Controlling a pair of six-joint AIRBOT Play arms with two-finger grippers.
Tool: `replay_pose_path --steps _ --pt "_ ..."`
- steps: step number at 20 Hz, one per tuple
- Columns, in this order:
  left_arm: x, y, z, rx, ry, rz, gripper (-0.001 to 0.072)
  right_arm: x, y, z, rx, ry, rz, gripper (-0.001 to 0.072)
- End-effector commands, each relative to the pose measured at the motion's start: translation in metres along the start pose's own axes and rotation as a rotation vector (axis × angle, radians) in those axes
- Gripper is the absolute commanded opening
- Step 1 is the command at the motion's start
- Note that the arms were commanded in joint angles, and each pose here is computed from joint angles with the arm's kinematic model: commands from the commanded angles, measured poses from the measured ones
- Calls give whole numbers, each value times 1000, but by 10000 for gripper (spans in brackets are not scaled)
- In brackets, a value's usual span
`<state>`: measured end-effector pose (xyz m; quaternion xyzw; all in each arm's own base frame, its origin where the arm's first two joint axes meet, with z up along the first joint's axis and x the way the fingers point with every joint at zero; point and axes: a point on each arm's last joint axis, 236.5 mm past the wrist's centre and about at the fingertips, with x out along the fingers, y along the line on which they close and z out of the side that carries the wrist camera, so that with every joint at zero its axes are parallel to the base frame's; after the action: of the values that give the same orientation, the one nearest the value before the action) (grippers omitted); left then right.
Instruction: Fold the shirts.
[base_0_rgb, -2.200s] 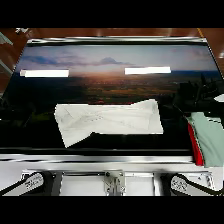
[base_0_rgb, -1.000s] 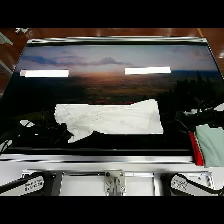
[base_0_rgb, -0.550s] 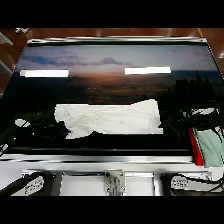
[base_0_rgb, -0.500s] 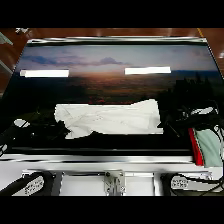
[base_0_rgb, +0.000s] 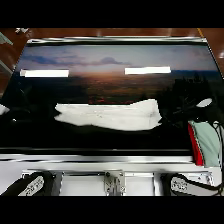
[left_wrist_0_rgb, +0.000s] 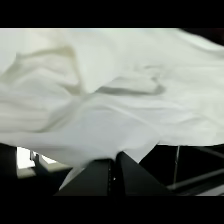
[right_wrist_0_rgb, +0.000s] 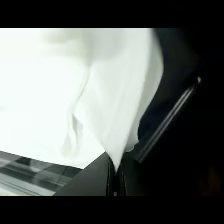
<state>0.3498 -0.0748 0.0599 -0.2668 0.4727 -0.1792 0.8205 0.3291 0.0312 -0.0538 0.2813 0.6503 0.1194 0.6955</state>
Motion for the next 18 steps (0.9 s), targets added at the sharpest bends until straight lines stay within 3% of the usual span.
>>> replay_pose_path --steps 1,4,8,12,18 --pt "-119 -106 92 341 -320 -21 41 -112 78 25 -334 -257 -15 63" --pt "-278 -231 129 653 -738 6 41 -286 172 27 -585 -792 -153 62" --pt "-414 -310 100 748 -1072 75 41 -476 252 -60 -676 -1433 -286 63" --pt "-435 -322 59 775 -1101 97 41 -517 268 -134 -695 -1585 -333 62" --pt "-425 -263 32 725 -946 361 42 -495 230 -148 -586 -1443 -436 63"
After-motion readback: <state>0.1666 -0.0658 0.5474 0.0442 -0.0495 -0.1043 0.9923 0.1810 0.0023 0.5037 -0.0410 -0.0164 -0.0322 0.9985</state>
